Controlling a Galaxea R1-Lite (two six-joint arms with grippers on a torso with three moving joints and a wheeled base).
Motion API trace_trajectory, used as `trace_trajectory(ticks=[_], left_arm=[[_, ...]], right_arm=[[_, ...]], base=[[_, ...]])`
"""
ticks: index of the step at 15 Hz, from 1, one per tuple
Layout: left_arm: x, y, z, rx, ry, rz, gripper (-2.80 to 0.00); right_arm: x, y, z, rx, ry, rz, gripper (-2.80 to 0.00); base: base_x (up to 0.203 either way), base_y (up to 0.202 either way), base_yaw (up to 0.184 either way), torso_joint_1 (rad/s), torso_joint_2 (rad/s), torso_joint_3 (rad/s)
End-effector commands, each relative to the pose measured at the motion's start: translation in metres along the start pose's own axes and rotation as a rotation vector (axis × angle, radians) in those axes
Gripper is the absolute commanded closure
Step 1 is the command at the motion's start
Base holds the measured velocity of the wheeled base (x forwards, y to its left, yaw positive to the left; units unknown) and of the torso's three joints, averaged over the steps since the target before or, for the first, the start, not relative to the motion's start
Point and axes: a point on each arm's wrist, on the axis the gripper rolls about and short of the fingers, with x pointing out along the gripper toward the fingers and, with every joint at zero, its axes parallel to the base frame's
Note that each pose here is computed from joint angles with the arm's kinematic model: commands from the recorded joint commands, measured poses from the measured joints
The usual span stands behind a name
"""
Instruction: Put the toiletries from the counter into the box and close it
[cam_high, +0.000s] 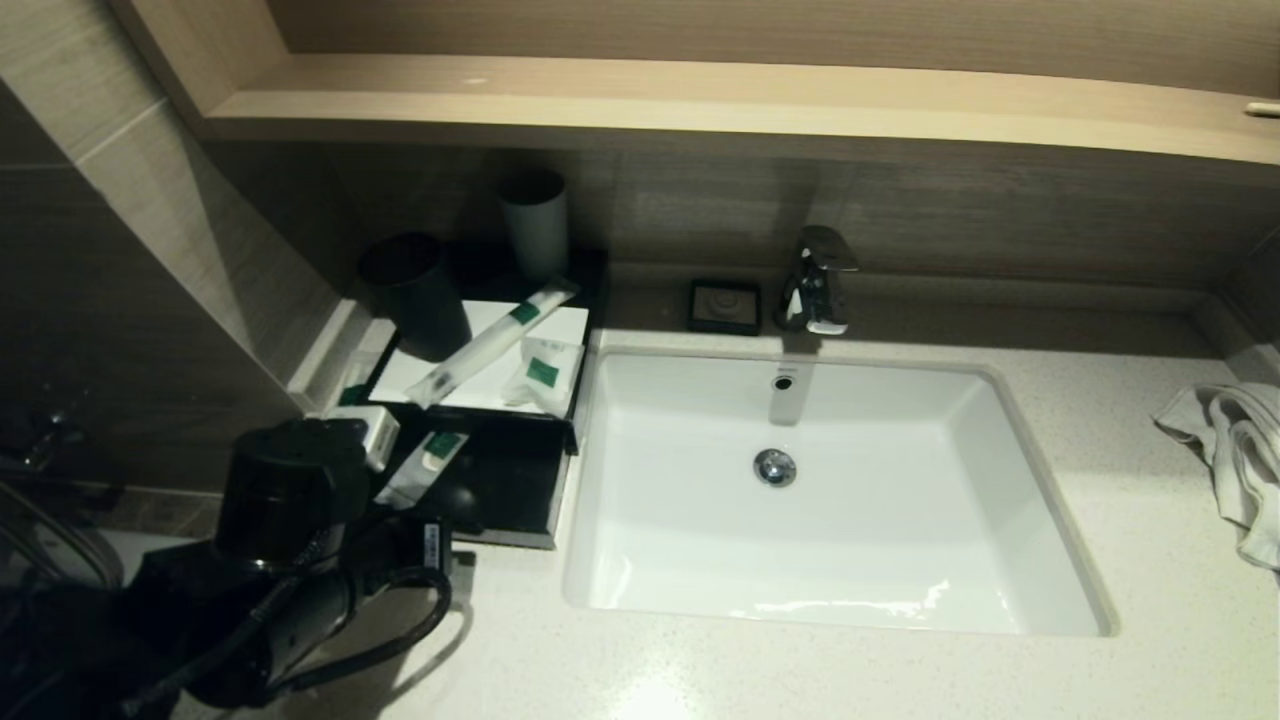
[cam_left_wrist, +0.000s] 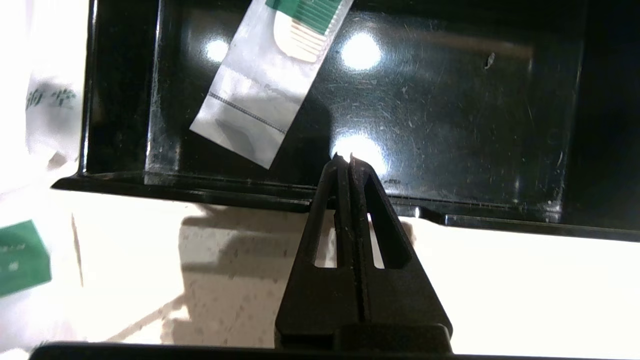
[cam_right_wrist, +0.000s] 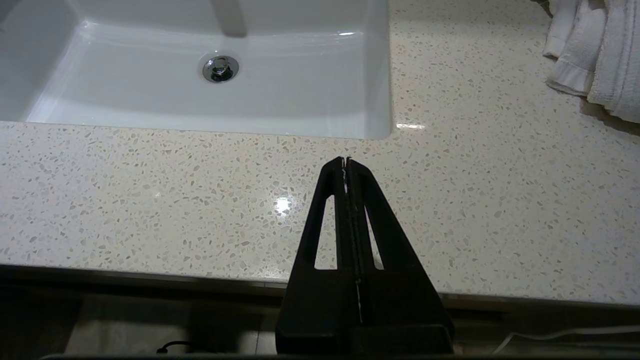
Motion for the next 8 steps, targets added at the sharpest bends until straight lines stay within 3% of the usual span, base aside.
trace_trajectory(ticks=[1, 8], left_arm=[[-0.009, 0.003, -0.003, -0.002, -0.006, -0.002, 0.00], [-0.029, 0.009, -0.024, 0.018, 0.034, -0.021, 0.00]], right_arm=[[0.000, 0.000, 0.000, 0.000, 0.000, 0.000, 0.00], [0.000, 0.000, 0.000, 0.000, 0.000, 0.001, 0.00]], base=[[0.000, 0.000, 0.000, 0.000, 0.00, 0.000], [0.000, 0.000, 0.000, 0.000, 0.00, 0.000]])
